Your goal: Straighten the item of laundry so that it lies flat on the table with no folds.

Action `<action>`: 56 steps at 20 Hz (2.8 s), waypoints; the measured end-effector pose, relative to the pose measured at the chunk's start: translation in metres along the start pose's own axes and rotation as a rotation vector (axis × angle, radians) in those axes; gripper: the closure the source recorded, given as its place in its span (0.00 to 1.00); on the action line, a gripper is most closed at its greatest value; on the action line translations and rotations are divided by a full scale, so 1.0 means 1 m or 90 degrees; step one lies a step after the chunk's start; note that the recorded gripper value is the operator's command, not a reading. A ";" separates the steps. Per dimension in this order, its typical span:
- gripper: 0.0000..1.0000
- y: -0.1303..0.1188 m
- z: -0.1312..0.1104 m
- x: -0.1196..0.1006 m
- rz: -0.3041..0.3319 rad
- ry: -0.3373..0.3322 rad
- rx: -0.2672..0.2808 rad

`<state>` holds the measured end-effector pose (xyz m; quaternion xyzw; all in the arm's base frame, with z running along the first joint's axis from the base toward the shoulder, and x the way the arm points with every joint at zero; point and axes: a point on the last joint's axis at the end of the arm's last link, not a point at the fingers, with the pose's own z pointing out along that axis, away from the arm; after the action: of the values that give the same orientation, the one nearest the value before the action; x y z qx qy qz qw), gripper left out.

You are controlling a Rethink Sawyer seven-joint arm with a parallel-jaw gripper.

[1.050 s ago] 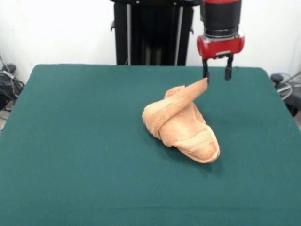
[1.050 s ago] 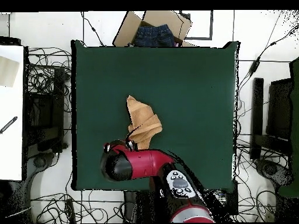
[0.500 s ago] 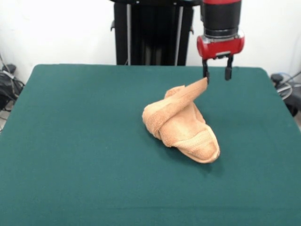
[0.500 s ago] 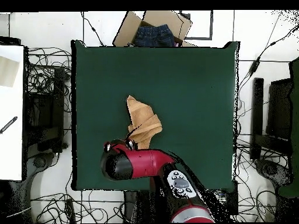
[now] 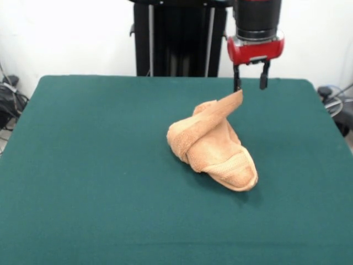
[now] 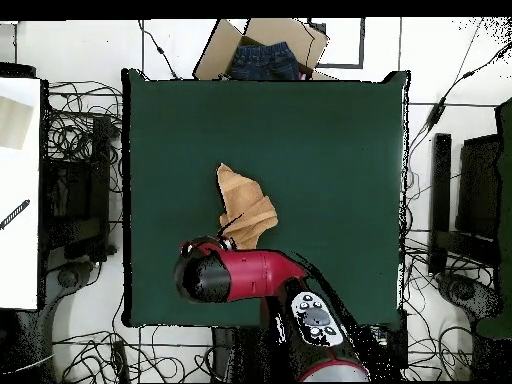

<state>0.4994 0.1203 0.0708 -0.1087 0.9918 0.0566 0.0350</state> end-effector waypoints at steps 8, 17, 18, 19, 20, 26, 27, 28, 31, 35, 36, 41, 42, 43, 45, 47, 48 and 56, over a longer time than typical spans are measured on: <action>0.00 -0.011 -0.010 -0.022 -0.001 0.042 0.006; 0.00 -0.018 -0.017 -0.060 -0.029 0.005 0.059; 0.00 -0.020 -0.018 -0.065 -0.031 0.000 0.069; 0.00 -0.021 -0.018 -0.068 -0.032 -0.004 0.076; 0.00 -0.023 -0.019 -0.072 -0.033 -0.007 0.083; 0.00 -0.033 -0.015 -0.079 -0.026 -0.012 0.091; 0.00 -0.036 -0.012 -0.077 -0.023 -0.008 0.090; 0.00 -0.037 -0.010 -0.076 -0.021 -0.006 0.089; 0.00 -0.042 0.000 -0.072 -0.015 -0.001 0.086; 0.00 -0.046 0.008 -0.068 -0.010 0.001 0.083; 0.00 -0.047 0.014 -0.066 -0.007 0.002 0.081; 0.00 -0.058 0.025 -0.061 0.006 -0.003 0.078; 0.00 -0.062 0.028 -0.061 0.010 -0.005 0.078; 0.00 -0.065 0.029 -0.060 0.013 -0.007 0.078; 0.00 -0.071 0.034 -0.058 0.020 -0.012 0.078; 0.00 -0.080 0.039 -0.057 0.030 -0.019 0.078; 0.00 -0.082 0.040 -0.056 0.033 -0.021 0.078; 0.00 -0.083 0.046 -0.054 0.037 -0.019 0.074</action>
<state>0.5727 0.0564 0.0212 -0.0772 0.9955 0.0015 0.0545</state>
